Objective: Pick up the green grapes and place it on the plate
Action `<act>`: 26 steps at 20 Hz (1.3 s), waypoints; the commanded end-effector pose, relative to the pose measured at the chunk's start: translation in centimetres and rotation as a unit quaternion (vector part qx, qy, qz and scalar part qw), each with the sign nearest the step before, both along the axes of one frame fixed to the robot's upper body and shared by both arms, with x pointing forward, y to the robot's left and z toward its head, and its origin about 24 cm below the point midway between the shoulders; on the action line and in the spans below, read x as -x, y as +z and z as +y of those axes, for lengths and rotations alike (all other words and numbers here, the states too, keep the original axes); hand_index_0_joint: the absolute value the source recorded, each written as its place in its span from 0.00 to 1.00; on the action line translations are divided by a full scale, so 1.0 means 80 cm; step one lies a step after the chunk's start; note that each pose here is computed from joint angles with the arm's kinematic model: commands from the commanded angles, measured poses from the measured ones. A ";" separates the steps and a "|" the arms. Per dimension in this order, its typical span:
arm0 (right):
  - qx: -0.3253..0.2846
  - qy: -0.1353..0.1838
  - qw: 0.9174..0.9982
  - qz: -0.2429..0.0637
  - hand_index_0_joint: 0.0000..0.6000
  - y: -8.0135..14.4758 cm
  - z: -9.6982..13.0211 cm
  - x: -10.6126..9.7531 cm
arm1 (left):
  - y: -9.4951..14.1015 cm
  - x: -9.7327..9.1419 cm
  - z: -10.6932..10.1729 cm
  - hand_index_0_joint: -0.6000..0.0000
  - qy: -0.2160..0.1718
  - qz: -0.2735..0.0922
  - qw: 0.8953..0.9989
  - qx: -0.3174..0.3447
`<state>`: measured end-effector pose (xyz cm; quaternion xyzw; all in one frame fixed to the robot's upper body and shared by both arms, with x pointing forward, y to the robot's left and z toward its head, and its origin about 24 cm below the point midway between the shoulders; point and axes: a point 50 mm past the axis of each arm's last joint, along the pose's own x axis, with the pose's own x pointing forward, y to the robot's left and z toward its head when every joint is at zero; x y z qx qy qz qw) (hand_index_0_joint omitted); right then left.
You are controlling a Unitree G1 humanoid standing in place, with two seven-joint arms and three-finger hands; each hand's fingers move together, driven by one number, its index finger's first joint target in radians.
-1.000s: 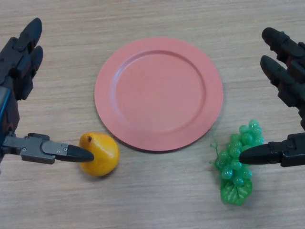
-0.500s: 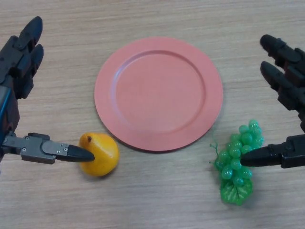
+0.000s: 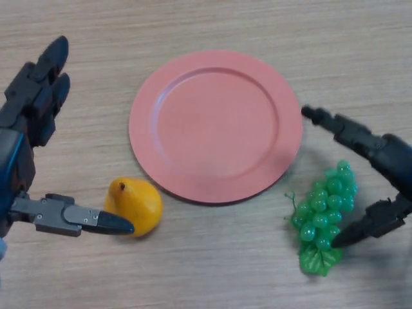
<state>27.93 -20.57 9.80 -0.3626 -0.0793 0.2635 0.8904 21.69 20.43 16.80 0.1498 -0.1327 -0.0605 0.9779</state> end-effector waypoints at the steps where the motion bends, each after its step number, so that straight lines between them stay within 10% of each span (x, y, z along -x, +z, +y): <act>1: 0.050 0.027 0.994 -0.094 0.00 0.035 -0.014 -0.004 | 0.028 0.010 0.004 1.00 0.008 -0.074 0.996 -0.040; 6: 0.039 0.006 0.998 -0.042 0.00 0.011 -0.030 -0.006 | 0.031 0.011 0.010 1.00 0.013 -0.081 0.996 -0.037; 11: -0.082 -0.025 0.996 -0.001 0.99 0.008 -0.039 -0.003 | 0.027 0.009 0.010 1.00 0.011 -0.069 0.997 -0.039; 16: -0.152 -0.017 0.987 0.043 1.00 0.011 -0.045 0.006 | 0.027 0.010 0.006 1.00 0.010 -0.071 0.997 -0.037; 21: -0.288 -0.023 0.940 0.182 1.00 0.048 -0.041 0.021 | 0.028 0.012 0.006 1.00 0.010 -0.076 0.996 -0.040; 23: -0.283 0.003 0.949 0.135 1.00 0.071 -0.024 0.018 | 0.029 0.013 0.006 1.00 0.010 -0.082 0.996 -0.044; 26: -0.308 0.033 0.943 0.120 1.00 0.105 0.005 0.012 | 0.031 0.015 0.008 1.00 0.010 -0.085 0.996 -0.032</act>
